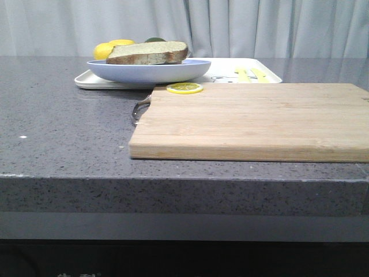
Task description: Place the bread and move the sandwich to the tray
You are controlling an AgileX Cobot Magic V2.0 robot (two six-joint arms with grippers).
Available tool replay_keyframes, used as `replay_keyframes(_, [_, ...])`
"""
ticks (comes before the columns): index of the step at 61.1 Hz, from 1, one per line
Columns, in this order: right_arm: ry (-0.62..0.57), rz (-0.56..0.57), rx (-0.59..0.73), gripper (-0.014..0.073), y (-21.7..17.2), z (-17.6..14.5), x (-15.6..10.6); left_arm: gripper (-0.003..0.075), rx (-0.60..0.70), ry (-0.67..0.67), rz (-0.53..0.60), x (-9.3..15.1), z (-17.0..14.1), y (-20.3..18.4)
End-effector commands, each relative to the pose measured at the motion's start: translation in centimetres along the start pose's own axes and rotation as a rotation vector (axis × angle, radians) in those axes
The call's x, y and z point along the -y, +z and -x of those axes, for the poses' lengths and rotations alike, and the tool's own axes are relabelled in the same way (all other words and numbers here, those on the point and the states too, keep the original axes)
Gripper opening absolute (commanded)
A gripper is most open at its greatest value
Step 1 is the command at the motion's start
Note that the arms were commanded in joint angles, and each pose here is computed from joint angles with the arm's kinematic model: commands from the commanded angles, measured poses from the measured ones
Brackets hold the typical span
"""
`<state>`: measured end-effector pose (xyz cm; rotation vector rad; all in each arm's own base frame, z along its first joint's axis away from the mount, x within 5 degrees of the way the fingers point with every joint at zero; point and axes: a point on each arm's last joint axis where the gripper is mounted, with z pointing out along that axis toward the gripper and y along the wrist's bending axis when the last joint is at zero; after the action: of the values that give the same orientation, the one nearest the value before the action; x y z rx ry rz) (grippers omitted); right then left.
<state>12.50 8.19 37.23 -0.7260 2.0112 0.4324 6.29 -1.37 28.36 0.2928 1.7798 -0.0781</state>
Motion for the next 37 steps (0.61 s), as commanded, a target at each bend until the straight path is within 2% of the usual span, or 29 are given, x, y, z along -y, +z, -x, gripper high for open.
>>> replay_keyframes(1, [0.005,-0.024,0.094,-0.0067,-0.8,1.2,0.1,-0.002,0.192,-0.013,0.059,-0.2,-0.3,0.1])
replay_keyframes(8, [0.005,-0.024,0.094,-0.0067,-0.8,1.2,0.1,-0.002,0.298,-0.038,0.112,-0.2,-2.9,0.3])
replay_keyframes(20, [0.005,-0.024,0.094,-0.0067,-0.8,1.2,0.1,-0.002,0.417,-0.167,0.163,-0.1,-6.6,0.4])
replay_keyframes(22, [0.005,-0.024,0.094,-0.0067,-0.8,1.2,0.1,-0.002,0.384,-0.181,0.163,-0.1,-6.8,0.4])
replay_keyframes(37, [0.005,-0.024,0.093,-0.0068,-0.8,1.2,0.1,-0.002,0.39,-0.184,0.158,-0.1,-6.8,0.4])
